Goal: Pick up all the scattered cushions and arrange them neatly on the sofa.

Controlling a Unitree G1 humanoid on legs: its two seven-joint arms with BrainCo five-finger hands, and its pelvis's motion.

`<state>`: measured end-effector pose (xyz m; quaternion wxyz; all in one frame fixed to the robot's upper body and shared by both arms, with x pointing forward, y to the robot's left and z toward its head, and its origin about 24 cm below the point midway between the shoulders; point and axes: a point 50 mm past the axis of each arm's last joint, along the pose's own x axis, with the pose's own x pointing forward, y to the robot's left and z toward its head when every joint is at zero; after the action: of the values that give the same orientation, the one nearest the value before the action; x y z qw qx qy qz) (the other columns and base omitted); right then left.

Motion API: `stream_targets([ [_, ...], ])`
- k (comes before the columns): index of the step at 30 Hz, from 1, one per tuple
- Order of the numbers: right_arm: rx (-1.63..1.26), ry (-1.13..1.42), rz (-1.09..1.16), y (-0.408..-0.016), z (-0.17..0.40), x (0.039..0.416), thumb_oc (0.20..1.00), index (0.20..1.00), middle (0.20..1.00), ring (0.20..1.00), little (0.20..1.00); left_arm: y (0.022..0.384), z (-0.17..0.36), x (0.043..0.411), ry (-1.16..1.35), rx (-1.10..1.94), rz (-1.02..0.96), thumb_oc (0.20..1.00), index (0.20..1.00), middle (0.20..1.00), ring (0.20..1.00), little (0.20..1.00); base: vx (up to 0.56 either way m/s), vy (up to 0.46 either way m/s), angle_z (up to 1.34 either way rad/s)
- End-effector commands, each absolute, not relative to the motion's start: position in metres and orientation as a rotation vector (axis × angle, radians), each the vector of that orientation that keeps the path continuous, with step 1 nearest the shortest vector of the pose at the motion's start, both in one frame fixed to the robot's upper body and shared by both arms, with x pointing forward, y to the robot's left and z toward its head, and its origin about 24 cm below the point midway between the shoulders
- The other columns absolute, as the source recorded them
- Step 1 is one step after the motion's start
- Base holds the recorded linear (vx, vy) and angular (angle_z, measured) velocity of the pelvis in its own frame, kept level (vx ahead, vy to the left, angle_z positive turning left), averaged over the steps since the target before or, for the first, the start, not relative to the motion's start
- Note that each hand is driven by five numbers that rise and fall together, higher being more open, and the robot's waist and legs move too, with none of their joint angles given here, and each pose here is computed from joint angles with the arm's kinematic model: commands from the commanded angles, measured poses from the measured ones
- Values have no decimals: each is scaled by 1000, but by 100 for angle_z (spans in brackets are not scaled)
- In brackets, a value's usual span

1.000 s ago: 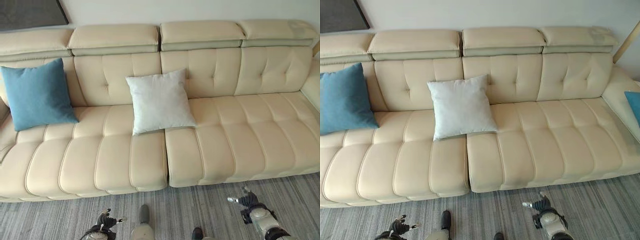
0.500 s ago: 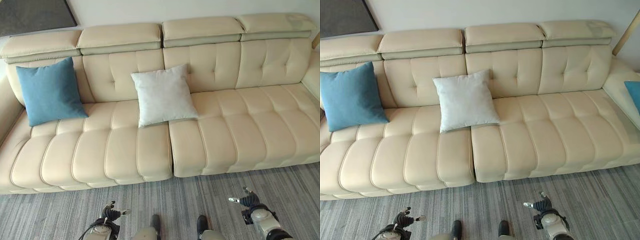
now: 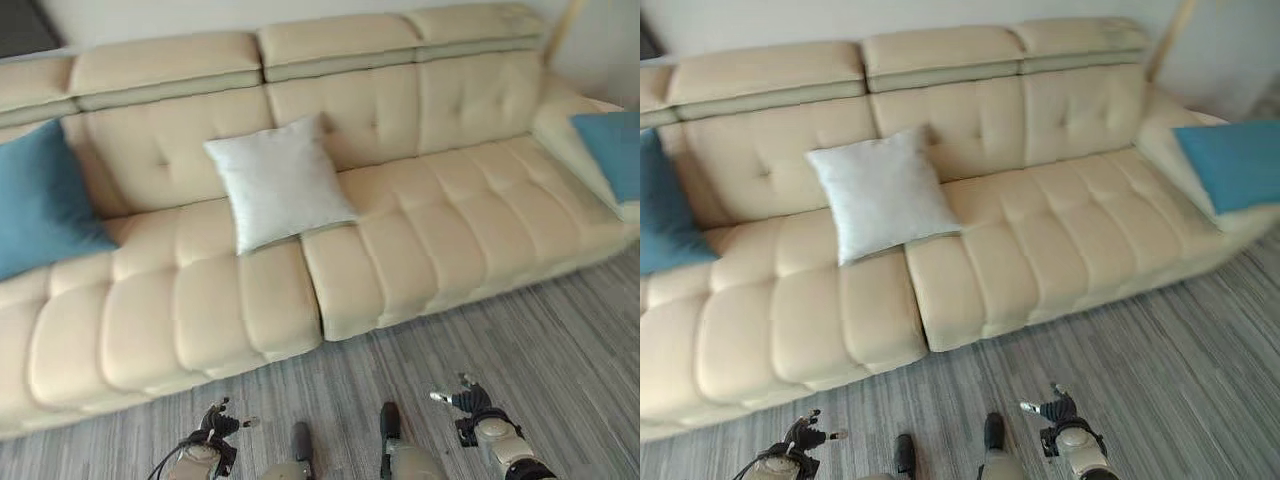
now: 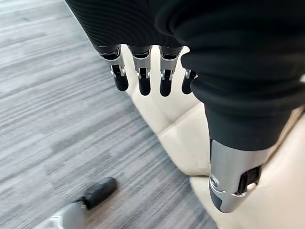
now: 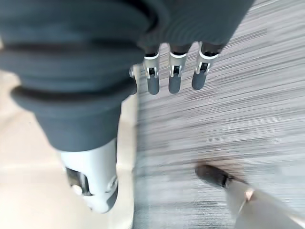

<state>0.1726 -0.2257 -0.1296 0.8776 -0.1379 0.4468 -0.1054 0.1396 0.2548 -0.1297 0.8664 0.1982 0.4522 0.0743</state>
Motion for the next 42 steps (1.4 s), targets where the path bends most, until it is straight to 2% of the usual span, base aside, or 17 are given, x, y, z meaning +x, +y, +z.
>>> stream_targets([
  [1,-358,904,-294,-257,-118,178,1000,1000,1000,1000,1000,262,-115,174,863,389,180,1000,1000,1000,1000,1000,63,-112,-209],
  [9,-318,987,-373,-276,-128,141,1000,1000,1000,1000,1000,238,-115,188,831,395,82,1000,1000,1000,1000,1000,310,-337,-107],
  [17,-402,916,-306,-277,-116,163,1000,1000,1000,1000,1000,222,-113,187,777,308,83,1000,1000,1000,1000,1000,336,-162,-139],
  [26,-457,872,-377,-298,-102,177,1000,1000,1000,1000,1000,239,-110,189,775,325,161,1000,1000,1000,1000,1000,400,24,-86],
  [28,-456,895,-398,-303,-103,169,1000,1000,1000,1000,1000,249,-113,178,807,324,195,1000,1000,1000,1000,1000,731,157,-46],
  [29,-460,930,-398,-307,-108,155,1000,1000,1000,1000,1000,257,-119,160,859,339,213,1000,1000,1000,1000,1000,800,221,-67],
  [35,-436,1035,-389,-308,-121,127,1000,1000,1000,1000,1000,273,-125,142,945,367,243,1000,1000,1000,1000,1000,482,152,-56],
  [42,-421,992,-382,-303,-118,139,1000,1000,1000,1000,1000,270,-118,162,904,385,222,1000,1000,1000,1000,1000,407,78,25],
])
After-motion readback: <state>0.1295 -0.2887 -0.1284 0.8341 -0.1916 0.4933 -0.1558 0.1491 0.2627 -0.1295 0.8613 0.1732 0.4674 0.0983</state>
